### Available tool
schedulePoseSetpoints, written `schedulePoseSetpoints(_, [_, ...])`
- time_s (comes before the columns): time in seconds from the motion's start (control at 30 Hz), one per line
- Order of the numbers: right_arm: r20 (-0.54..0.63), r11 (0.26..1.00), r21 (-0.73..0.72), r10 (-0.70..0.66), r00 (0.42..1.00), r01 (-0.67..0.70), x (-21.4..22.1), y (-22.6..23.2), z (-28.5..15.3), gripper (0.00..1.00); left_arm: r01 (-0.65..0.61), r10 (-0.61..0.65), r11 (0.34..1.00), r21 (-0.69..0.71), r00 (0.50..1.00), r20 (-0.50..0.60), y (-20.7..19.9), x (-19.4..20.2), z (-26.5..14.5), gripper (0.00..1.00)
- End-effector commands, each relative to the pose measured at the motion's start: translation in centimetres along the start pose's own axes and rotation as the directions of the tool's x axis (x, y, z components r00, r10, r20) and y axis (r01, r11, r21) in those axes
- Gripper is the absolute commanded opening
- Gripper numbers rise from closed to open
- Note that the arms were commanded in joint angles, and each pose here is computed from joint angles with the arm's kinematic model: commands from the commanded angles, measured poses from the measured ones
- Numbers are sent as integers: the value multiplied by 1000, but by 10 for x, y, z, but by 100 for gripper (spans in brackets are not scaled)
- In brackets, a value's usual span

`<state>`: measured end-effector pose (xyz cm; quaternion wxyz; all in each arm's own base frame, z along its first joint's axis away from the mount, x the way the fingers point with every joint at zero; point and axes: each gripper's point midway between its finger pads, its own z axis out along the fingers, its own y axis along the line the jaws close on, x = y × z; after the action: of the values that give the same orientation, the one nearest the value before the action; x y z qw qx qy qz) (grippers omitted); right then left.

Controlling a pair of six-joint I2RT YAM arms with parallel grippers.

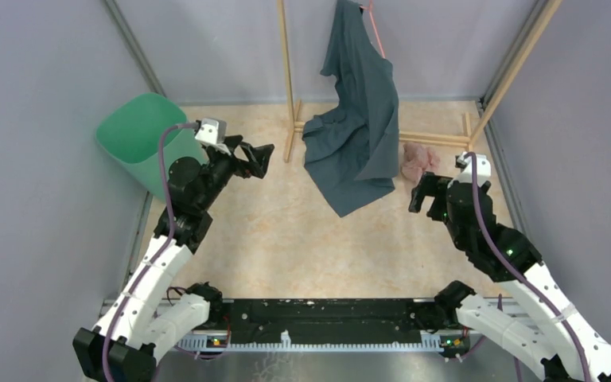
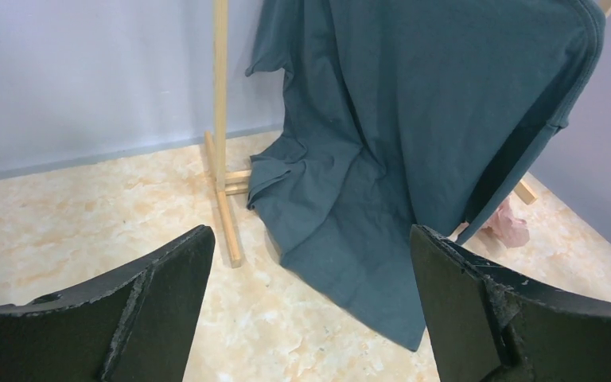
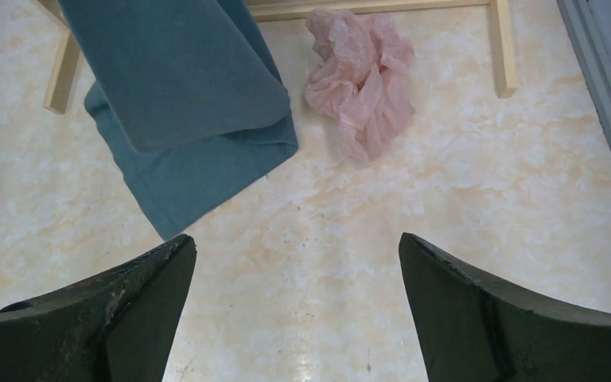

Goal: Put the trash bags into the trash bin

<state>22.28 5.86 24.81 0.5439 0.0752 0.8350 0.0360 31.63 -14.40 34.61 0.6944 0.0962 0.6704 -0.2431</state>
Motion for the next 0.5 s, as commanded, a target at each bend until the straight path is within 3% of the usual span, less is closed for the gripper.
schedulePoseSetpoints(0.0, [29, 999, -41, 26, 999, -25, -5, 14, 10, 99, -25, 20, 998, 63, 997, 77, -16, -28, 6, 98])
schedulePoseSetpoints(0.23, [-49, 999, 35, 21, 999, -20, 23, 15, 53, 99, -29, 26, 996, 88, 999, 39, -22, -19, 12, 98])
schedulePoseSetpoints(0.47, [-100, 953, -9, 301, 948, -304, 23, -11, 107, 99, -32, 32, 992, 121, 999, 5, -31, -11, 18, 98])
